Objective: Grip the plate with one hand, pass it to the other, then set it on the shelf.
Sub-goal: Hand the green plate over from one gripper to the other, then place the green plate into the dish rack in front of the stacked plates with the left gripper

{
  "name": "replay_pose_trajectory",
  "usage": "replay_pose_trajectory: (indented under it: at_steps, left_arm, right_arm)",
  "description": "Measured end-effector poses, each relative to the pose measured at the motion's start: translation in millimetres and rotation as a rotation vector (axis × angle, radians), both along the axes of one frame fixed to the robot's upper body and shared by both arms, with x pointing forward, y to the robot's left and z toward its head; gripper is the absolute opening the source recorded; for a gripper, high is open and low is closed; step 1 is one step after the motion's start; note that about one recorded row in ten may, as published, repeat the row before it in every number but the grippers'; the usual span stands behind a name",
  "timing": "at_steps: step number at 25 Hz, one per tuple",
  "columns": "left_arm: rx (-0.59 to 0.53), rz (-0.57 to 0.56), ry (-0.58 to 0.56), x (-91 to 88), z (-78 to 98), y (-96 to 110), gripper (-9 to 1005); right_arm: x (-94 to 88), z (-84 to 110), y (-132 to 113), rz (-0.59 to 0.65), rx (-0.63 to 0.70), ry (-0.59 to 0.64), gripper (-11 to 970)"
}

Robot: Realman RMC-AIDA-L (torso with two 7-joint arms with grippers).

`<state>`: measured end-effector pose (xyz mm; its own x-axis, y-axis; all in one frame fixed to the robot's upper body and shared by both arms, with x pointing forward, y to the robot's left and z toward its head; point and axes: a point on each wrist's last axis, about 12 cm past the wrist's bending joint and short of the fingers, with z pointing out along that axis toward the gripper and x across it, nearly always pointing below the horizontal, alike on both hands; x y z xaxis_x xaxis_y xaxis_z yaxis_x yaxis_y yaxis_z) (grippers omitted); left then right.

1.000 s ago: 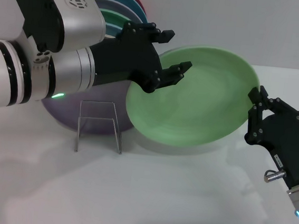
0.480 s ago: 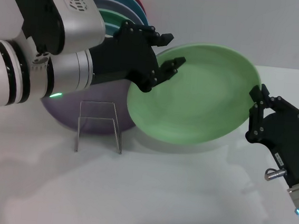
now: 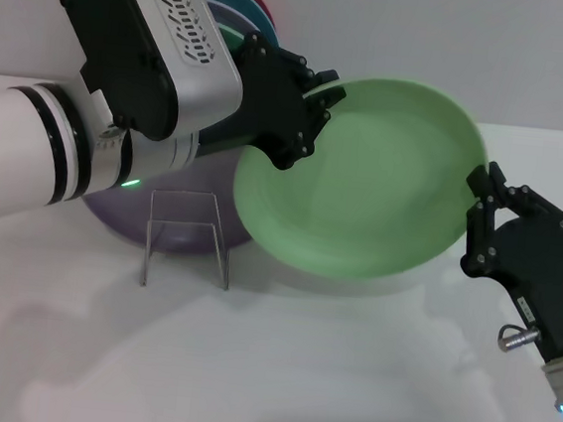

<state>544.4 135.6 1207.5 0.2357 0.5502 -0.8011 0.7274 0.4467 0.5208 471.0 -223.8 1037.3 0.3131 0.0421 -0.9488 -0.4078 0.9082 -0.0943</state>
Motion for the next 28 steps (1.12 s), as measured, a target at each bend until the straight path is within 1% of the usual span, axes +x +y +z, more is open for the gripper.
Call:
replay_pose_trajectory:
  at_steps: [2,4,6,7,9,10,11,12,13,14,15,16,17,18,19,21,22,23,26,28]
  left_arm:
    - [0.0,-0.006,-0.004,0.0,1.2,-1.8,119]
    - [-0.001,-0.007,-0.005,0.1,1.5,-2.1,82]
    - [-0.005,-0.005,-0.008,0.8,2.7,-2.1,82]
    - [-0.006,-0.005,-0.009,0.9,3.1,-2.2,82]
    - [-0.01,-0.006,-0.013,0.7,4.6,-2.3,81]
    - [-0.023,0.001,-0.024,-0.3,8.1,-1.0,81]
    - [-0.023,0.001,-0.024,-0.3,8.1,-1.0,81]
    - [-0.056,0.026,-0.045,-2.0,12.3,3.1,81]
    - [-0.056,0.026,-0.045,-2.0,12.3,3.1,81]
    - [-0.075,0.044,-0.063,-2.4,14.3,6.0,81]
    - [-0.123,0.091,-0.127,-4.1,18.9,12.8,81]
    - [-0.123,0.091,-0.127,-4.1,18.9,12.8,81]
    - [-0.162,0.142,-0.208,-8.6,23.3,16.4,81]
    - [-0.162,0.142,-0.208,-8.6,23.3,16.4,80]
    - [-0.178,0.178,-0.259,-10.8,26.6,17.7,80]
    - [-0.187,0.247,-0.354,-16.9,29.7,16.3,80]
    - [-0.18,0.301,-0.447,-23.0,32.1,10.9,80]
    - [-0.18,0.301,-0.447,-23.0,32.1,10.9,80]
    - [-0.17,0.355,-0.586,-33.8,33.5,0.4,81]
    - [-0.191,0.382,-0.706,-44.3,29.7,-5.8,82]
  right_arm:
    - [-6.2,0.8,-1.2,0.001,0.011,-0.02,140]
    - [-7.0,0.4,-1.8,-0.001,0.012,-0.018,142]
    - [-9.2,-0.5,-3.5,-0.01,0.018,-0.014,143]
    - [-13.2,-0.2,-6.4,-0.02,0.029,-0.023,144]
    - [-16.8,0.2,-8.5,-0.027,0.037,-0.032,227]
    - [-28.0,2.7,-14.7,-0.045,0.063,-0.072,269]
    - [-28.0,2.7,-14.7,-0.045,0.063,-0.072,310]
    - [-42.7,5.6,-23.9,-0.075,0.099,-0.119,352]
    - [-42.7,5.6,-23.9,-0.075,0.099,-0.119,379]
    - [-50.6,7.3,-30.0,-0.095,0.118,-0.145,406]
    - [-64.9,11.1,-43.9,-0.146,0.164,-0.196,432]
    - [-64.9,11.1,-43.9,-0.146,0.164,-0.196,459]
    - [-71.7,12.9,-50.9,-0.172,0.189,-0.219,486]
    - [-77.1,14.2,-57.0,-0.19,0.211,-0.237,513]
    - [-81.5,15.2,-62.2,-0.202,0.228,-0.25,539]
    - [-85.8,15.4,-70.2,-0.215,0.246,-0.256,593]
    - [-86.7,15.2,-74.4,-0.217,0.251,-0.254,615]
    - [-86.7,15.2,-74.4,-0.217,0.251,-0.254,636]
    - [-85.2,14.8,-75.2,-0.213,0.251,-0.249,701]
    - [-83.2,15.2,-74.8,-0.209,0.252,-0.25,701]
